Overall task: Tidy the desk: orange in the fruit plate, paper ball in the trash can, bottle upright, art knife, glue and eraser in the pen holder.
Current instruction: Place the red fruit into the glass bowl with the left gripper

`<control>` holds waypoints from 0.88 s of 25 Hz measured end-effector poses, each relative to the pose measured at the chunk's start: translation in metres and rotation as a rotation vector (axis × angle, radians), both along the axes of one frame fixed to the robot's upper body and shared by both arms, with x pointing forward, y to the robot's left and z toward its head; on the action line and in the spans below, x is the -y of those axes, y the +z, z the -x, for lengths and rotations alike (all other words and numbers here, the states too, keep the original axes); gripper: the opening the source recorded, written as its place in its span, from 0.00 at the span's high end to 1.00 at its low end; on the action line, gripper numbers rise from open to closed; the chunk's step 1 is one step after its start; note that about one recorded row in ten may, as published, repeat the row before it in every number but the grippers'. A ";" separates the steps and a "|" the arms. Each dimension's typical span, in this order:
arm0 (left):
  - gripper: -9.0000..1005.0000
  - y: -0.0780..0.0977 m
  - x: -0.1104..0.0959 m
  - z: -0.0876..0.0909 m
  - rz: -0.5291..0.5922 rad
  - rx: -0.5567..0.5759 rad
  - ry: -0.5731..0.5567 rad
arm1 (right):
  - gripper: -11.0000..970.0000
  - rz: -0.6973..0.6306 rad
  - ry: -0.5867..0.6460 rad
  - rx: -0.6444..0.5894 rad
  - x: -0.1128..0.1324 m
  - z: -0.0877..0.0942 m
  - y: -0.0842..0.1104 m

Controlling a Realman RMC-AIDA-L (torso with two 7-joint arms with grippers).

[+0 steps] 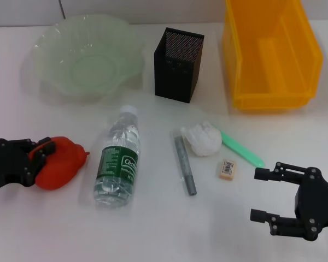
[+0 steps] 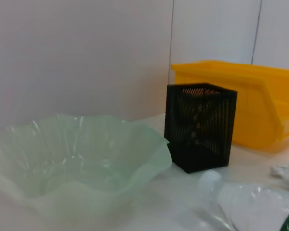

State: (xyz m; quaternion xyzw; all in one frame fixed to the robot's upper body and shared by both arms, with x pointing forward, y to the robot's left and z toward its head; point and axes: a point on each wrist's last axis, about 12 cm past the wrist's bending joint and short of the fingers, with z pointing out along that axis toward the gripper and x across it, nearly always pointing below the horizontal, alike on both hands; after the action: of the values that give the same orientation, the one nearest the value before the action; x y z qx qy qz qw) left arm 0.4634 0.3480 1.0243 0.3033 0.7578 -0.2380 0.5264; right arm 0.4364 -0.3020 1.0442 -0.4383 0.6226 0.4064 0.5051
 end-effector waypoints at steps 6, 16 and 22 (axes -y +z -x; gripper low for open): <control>0.93 0.019 0.001 -0.003 0.103 0.103 -0.007 | 0.24 0.003 -0.005 -0.001 0.000 0.000 -0.001; 0.92 0.065 0.023 -0.078 0.241 0.274 0.069 | 0.24 -0.001 -0.004 -0.002 -0.001 -0.002 0.000; 0.92 0.067 0.066 -0.138 0.147 0.255 0.133 | 0.24 -0.005 -0.002 -0.007 -0.001 -0.004 0.001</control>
State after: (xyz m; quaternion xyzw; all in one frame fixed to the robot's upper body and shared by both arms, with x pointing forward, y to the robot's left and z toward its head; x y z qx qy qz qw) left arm 0.6015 0.2817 1.0912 0.2409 0.6838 -0.2169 0.6537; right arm 0.4402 -0.3005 1.0456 -0.4351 0.6238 0.4090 0.5043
